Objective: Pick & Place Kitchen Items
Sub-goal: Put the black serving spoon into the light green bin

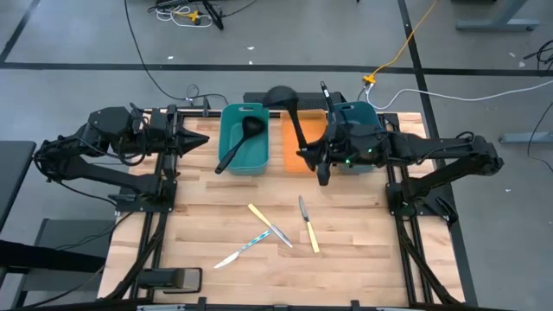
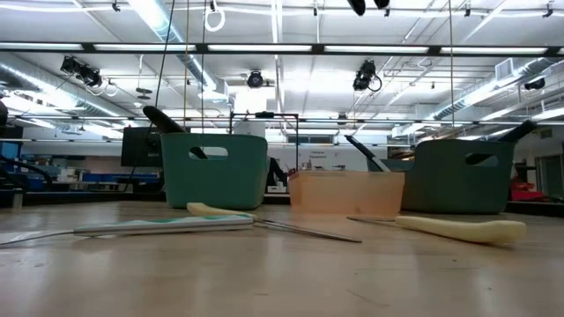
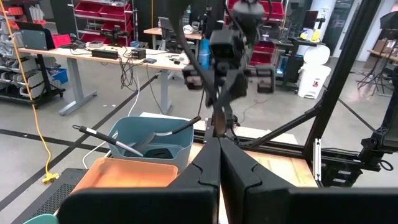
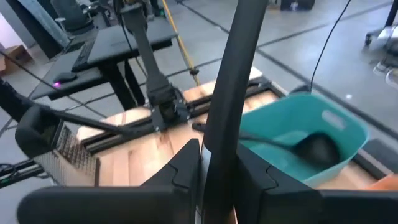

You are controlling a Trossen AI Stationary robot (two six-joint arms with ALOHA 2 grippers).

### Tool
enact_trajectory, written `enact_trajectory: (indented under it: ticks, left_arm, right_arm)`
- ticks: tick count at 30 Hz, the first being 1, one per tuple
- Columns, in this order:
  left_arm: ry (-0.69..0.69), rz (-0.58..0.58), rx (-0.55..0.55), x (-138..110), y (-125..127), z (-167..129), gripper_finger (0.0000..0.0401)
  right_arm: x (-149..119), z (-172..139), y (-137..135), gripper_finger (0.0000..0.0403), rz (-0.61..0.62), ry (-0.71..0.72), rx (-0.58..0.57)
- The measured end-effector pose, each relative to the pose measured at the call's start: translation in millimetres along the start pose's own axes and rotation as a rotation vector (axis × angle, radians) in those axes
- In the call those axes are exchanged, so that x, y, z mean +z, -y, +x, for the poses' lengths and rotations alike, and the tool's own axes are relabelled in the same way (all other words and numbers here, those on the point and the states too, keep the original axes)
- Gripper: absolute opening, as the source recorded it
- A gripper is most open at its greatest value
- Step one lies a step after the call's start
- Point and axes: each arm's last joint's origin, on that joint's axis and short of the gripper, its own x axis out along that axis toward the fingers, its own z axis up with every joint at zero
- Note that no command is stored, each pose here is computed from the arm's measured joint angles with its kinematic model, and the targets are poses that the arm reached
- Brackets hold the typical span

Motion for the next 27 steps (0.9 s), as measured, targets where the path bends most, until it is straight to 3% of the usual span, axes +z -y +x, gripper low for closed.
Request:
enact_trajectory:
  ticks: [10, 27]
  left_arm:
    - [0.0, 0.0, 0.001, 0.0, 0.0, 0.0, 0.0003]
    - [0.033, -0.003, 0.023, 3.0, -0.4, 0.0, 0.0005]
  right_arm:
    - [33.3, -17.5, -2.6, 0.0066, -0.056, 0.089, -0.005]
    - [36.4, -18.1, -2.0, 0.0066, -0.025, 0.113, -0.043]
